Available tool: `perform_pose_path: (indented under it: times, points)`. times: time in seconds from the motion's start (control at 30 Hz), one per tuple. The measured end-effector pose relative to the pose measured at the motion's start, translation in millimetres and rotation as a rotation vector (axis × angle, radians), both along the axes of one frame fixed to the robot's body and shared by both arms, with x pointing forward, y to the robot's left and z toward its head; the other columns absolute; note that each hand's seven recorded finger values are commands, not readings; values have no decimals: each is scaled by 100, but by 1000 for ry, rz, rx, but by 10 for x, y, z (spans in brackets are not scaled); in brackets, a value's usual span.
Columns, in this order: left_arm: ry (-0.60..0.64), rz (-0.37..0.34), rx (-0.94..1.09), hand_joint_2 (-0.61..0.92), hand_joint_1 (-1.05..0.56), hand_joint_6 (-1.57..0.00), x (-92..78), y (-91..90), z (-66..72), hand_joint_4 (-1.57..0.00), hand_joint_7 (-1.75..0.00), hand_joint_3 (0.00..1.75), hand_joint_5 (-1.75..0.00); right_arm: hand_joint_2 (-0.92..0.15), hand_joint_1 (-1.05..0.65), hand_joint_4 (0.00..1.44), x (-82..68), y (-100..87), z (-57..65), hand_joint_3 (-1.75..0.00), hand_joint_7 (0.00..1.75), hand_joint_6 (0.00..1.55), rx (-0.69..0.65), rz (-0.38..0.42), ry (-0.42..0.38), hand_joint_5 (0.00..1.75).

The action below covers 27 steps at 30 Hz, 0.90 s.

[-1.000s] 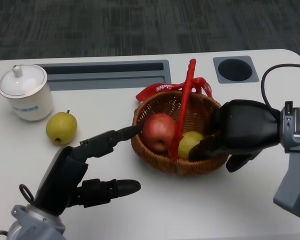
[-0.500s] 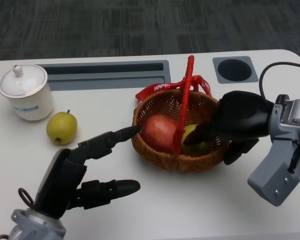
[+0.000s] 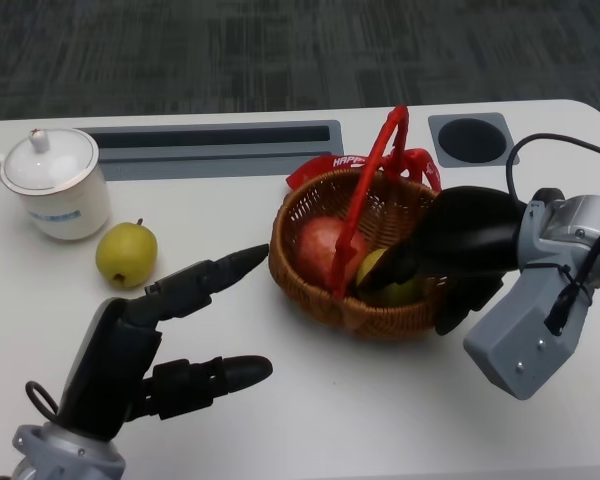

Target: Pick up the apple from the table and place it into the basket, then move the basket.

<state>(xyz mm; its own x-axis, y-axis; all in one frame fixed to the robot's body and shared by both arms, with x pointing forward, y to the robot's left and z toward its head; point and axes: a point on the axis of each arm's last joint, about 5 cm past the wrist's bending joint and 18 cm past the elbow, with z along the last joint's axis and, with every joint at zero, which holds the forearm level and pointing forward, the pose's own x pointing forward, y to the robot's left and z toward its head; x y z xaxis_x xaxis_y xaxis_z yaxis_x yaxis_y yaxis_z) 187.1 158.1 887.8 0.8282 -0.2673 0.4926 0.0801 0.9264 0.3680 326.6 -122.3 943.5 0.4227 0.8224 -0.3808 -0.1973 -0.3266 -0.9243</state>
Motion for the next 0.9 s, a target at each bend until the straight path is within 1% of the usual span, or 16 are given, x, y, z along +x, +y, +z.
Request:
perform_pose_path:
  times: [0.27,0.37,0.43,0.5,0.57,0.63,0.7,0.8,0.83,0.9]
  points:
    - [1,2,-11,82,-55,-67,-19,-11,-14,-84,0,0,-4,-92,-27,76,-16,-4,-36,-3,0,93,18,18,-33,148]
    - [0,9,-18,82,-55,-67,-26,-14,-17,-85,0,0,-4,-92,-26,76,-11,-16,-50,-5,0,92,24,-8,-37,151]
    - [0,19,-25,82,-54,-68,-34,-13,-22,-85,0,0,-3,-92,-26,76,1,-13,-57,-7,0,93,30,-50,-39,148]
    - [-1,28,-30,82,-53,-68,-46,-12,-28,-86,-1,0,-3,-92,-27,78,17,-6,-66,-7,1,95,37,-103,-41,132]
    - [-5,35,-34,82,-52,-68,-67,-9,-33,-87,-1,0,-3,-92,-28,85,32,-5,-74,-6,1,97,46,-161,-40,111]
    - [-9,38,-38,82,-52,-69,-96,-4,-40,-87,-1,0,-3,-92,-28,91,47,-10,-78,-4,1,97,56,-217,-38,95]
    - [-12,40,-40,82,-51,-69,-119,0,-46,-88,-1,0,-3,-92,-28,94,62,-9,-81,-5,0,95,61,-269,-40,89]
    - [-19,51,-46,82,-52,-70,-151,7,-47,-89,-1,0,-3,-92,-28,89,84,-4,-82,-9,0,92,58,-338,-50,87]
    - [-21,57,-48,82,-52,-71,-163,12,-50,-89,-1,0,-3,-92,-29,86,90,-4,-83,-10,0,91,55,-356,-54,82]
    - [-20,70,-48,82,-52,-71,-189,26,-63,-90,-1,0,-3,-92,-30,86,101,-1,-83,-13,0,92,46,-389,-63,64]
